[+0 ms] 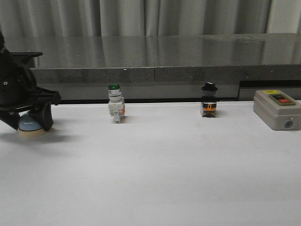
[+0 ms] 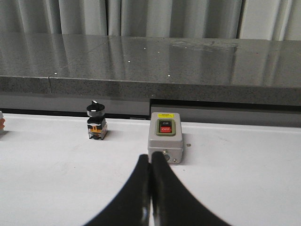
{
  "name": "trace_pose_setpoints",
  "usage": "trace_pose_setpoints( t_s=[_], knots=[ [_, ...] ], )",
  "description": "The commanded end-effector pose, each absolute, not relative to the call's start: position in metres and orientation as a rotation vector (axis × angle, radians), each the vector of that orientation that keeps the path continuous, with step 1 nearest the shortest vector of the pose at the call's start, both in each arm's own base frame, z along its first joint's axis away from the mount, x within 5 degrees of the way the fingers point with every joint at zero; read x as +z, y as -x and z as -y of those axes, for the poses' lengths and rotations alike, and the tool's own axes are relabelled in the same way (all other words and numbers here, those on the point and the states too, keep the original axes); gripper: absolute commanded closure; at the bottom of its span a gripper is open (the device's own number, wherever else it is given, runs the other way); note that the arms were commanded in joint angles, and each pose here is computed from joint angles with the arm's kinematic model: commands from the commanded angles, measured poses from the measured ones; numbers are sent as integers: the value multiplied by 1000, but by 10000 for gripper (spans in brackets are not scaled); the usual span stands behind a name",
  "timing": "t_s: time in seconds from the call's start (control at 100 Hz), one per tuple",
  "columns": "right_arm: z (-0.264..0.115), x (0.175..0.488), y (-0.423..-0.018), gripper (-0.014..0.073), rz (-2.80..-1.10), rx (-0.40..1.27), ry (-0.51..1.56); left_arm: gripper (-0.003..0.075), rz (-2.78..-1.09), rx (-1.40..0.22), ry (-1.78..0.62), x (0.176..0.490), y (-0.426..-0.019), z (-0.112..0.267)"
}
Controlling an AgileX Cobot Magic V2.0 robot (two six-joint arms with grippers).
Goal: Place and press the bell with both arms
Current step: 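Lift the bell and carry it toward the table center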
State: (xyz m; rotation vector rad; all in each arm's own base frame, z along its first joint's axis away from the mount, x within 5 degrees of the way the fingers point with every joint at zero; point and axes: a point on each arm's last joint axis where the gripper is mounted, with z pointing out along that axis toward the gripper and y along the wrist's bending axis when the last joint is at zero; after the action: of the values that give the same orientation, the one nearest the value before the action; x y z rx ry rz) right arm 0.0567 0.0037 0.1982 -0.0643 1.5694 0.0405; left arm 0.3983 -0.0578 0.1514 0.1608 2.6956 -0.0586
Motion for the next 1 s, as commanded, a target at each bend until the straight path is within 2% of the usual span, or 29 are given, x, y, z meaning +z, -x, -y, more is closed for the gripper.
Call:
trace_pose_setpoints(
  t_s=[0.0, 0.13, 0.25, 0.46, 0.75, 0.99],
  knots=[
    [-3, 212, -54, 655, -1450, 34, 60, 477, -2588, -77, -159, 181, -403, 62],
    [-3, 212, -54, 655, -1450, 34, 60, 503, -2557, -86, -165, 195, -400, 65],
    [-3, 212, -54, 655, -1450, 34, 60, 503, -2500, -108, -206, 223, -390, 78],
    [-3, 212, -54, 655, -1450, 34, 60, 503, -2445, -169, -361, 258, -362, 122],
    [-3, 212, -54, 655, -1450, 34, 60, 503, -2406, -277, -681, 254, -319, 212],
    [-3, 212, -54, 655, -1450, 34, 60, 503, -2392, -315, -832, 230, -301, 255]
  ],
)
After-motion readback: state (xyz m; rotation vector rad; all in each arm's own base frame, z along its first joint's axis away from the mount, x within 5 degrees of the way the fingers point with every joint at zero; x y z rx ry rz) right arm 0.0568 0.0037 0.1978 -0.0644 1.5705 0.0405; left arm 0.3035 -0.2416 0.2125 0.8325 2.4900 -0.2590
